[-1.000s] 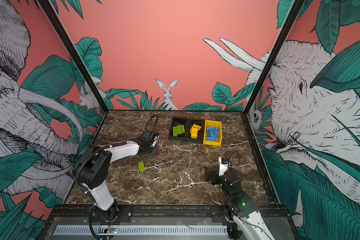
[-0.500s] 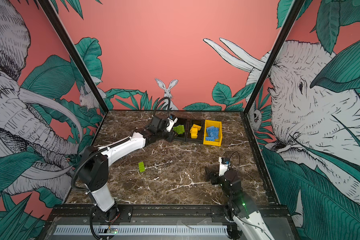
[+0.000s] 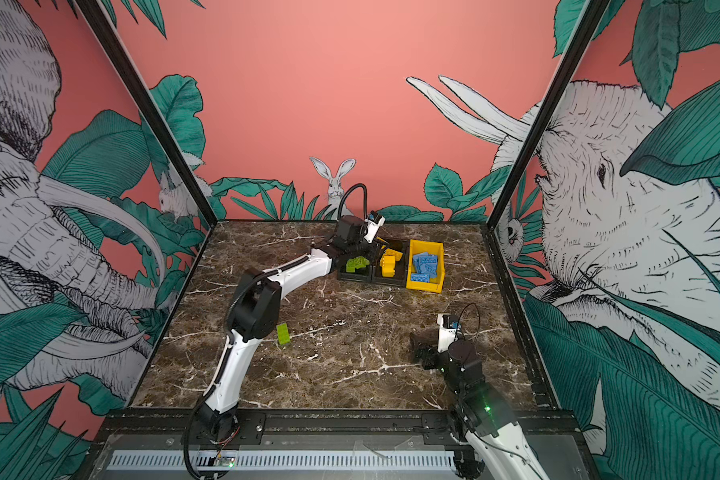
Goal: Sort the legos into containers by color
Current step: 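Carry the yellow brick into the middle black bin and release, then move the left gripper back over the loose lime-green brick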
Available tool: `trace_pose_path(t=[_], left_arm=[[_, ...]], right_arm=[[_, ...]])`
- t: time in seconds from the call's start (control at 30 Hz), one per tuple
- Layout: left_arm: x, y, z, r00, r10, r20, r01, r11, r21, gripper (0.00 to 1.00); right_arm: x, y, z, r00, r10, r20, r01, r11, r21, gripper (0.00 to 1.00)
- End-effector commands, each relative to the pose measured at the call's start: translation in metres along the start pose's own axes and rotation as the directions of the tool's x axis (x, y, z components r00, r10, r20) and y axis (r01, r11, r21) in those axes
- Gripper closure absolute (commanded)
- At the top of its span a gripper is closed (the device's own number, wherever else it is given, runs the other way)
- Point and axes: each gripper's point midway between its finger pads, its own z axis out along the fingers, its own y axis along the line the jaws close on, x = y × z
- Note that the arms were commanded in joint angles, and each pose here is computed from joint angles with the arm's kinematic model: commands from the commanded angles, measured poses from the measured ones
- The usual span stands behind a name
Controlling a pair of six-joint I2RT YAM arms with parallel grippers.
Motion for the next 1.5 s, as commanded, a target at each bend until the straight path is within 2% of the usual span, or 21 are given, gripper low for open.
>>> trace_pose_path(t=[0.0, 0.13, 0.3, 0.33, 0.37, 0.53, 0.67, 0.73, 0.83, 1.03, 1.17, 1.3, 1.47], left_arm=[[-0.047, -0.017, -0.004, 0.994, 0.031, 0.107, -0.038, 0.998, 0.059, 0.62], [-0.042, -0.01, 0.008, 0.995, 0.05, 0.083, -0.053, 0.998, 0.035, 0.61], [-0.029, -0.006, 0.015, 0.997, 0.072, 0.033, -0.073, 0.997, 0.023, 0.54], [-0.027, -0.006, 0.016, 0.997, 0.073, 0.028, -0.074, 0.997, 0.023, 0.49], [-0.025, -0.005, 0.016, 0.997, 0.074, 0.022, -0.075, 0.997, 0.022, 0.4], [-0.025, -0.003, 0.015, 0.996, 0.089, 0.01, -0.089, 0.996, 0.006, 0.24], [-0.038, 0.001, -0.002, 0.995, 0.099, -0.002, -0.099, 0.994, -0.043, 0.21], [-0.043, 0.007, -0.022, 0.996, 0.086, -0.036, -0.09, 0.99, -0.105, 0.21], [-0.038, 0.022, -0.071, 0.994, 0.032, -0.107, -0.059, 0.966, -0.251, 0.24], [0.041, 0.033, -0.196, 0.971, -0.136, -0.195, 0.026, 0.876, -0.481, 0.23], [0.106, 0.037, -0.265, 0.933, -0.273, -0.236, 0.082, 0.798, -0.597, 0.22], [0.163, 0.028, -0.3, 0.882, -0.397, -0.254, 0.159, 0.758, -0.633, 0.22], [0.201, 0.027, -0.321, 0.852, -0.47, -0.23, 0.208, 0.708, -0.675, 0.24]], right_arm=[[-0.003, 0.0, 0.001, 1.0, 0.007, 0.024, -0.006, 1.0, -0.005, 0.05], [-0.003, -0.001, 0.001, 1.0, 0.008, 0.023, -0.008, 1.0, 0.001, 0.05], [-0.004, -0.001, 0.001, 1.0, 0.007, 0.027, -0.007, 1.0, 0.002, 0.05], [-0.004, -0.001, 0.001, 1.0, 0.007, 0.027, -0.007, 1.0, 0.002, 0.05], [-0.003, -0.001, 0.001, 1.0, 0.007, 0.025, -0.007, 1.0, 0.003, 0.05], [-0.003, -0.001, 0.001, 1.0, 0.006, 0.024, -0.006, 1.0, 0.002, 0.05], [-0.004, -0.001, 0.001, 1.0, 0.006, 0.026, -0.006, 1.0, 0.002, 0.05], [-0.003, -0.001, 0.001, 1.0, 0.007, 0.025, -0.007, 1.0, 0.003, 0.05], [-0.003, -0.001, 0.001, 1.0, 0.007, 0.025, -0.007, 1.0, 0.002, 0.05], [-0.003, -0.002, 0.0, 1.0, 0.01, 0.028, -0.011, 1.0, 0.008, 0.05], [-0.003, -0.001, 0.0, 1.0, 0.007, 0.031, -0.007, 1.0, -0.001, 0.05], [-0.004, 0.0, -0.001, 0.999, 0.007, 0.034, -0.007, 1.0, -0.006, 0.05], [-0.004, 0.0, -0.001, 0.999, 0.009, 0.034, -0.009, 1.0, -0.007, 0.05]])
